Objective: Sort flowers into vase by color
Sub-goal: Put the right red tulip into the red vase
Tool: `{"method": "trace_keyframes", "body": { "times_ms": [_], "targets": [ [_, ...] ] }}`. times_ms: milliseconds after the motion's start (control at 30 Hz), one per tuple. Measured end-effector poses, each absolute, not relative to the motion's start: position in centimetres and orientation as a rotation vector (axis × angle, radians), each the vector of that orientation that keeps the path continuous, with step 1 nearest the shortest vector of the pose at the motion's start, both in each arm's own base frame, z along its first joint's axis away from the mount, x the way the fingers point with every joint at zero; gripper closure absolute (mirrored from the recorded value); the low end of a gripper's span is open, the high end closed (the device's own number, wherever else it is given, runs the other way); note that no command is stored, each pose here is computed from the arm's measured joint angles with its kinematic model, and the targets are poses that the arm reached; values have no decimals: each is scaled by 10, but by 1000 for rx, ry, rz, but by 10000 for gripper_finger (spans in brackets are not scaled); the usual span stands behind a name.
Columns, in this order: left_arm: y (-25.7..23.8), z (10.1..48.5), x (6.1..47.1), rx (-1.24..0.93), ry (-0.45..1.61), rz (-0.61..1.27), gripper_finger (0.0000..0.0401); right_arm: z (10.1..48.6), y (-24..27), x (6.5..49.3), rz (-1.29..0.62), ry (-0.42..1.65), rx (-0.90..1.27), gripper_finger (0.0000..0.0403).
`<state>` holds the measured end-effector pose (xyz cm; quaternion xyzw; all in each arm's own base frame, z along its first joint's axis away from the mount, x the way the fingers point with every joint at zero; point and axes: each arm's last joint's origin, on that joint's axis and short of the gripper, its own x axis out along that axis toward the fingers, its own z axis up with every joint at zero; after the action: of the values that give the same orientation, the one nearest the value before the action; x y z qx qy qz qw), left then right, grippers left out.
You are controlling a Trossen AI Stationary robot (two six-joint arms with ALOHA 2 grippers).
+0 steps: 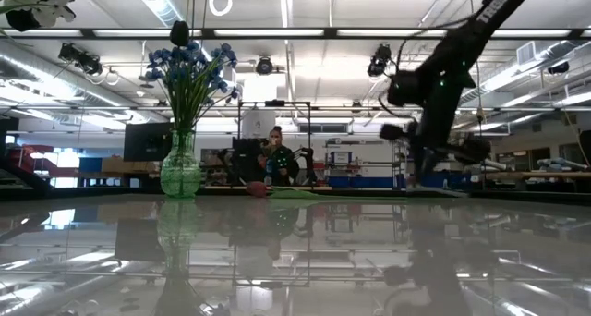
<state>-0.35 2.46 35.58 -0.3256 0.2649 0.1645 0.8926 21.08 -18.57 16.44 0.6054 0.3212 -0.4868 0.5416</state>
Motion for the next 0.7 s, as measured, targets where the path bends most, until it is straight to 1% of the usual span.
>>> {"method": "trace_keyframes", "body": {
  "times_ms": [100, 200, 400, 600, 700],
  "targets": [
    [23, 357, -2, -687, 553, 305, 271, 182, -159, 232, -1090, 690, 1390, 396],
    [21, 360, 0, -685, 540, 276, 271, 201, -129, 251, -984, 592, 1332, 397],
    [15, 370, 7, -656, 455, 196, 271, 246, -68, 287, -653, 311, 1108, 398],
    [-1, 387, 29, -582, 359, 107, 271, 278, -16, 305, -441, 51, 918, 398],
    [-15, 393, 46, -529, 350, 91, 271, 291, 3, 319, -379, 25, 858, 399]
  ]
}}
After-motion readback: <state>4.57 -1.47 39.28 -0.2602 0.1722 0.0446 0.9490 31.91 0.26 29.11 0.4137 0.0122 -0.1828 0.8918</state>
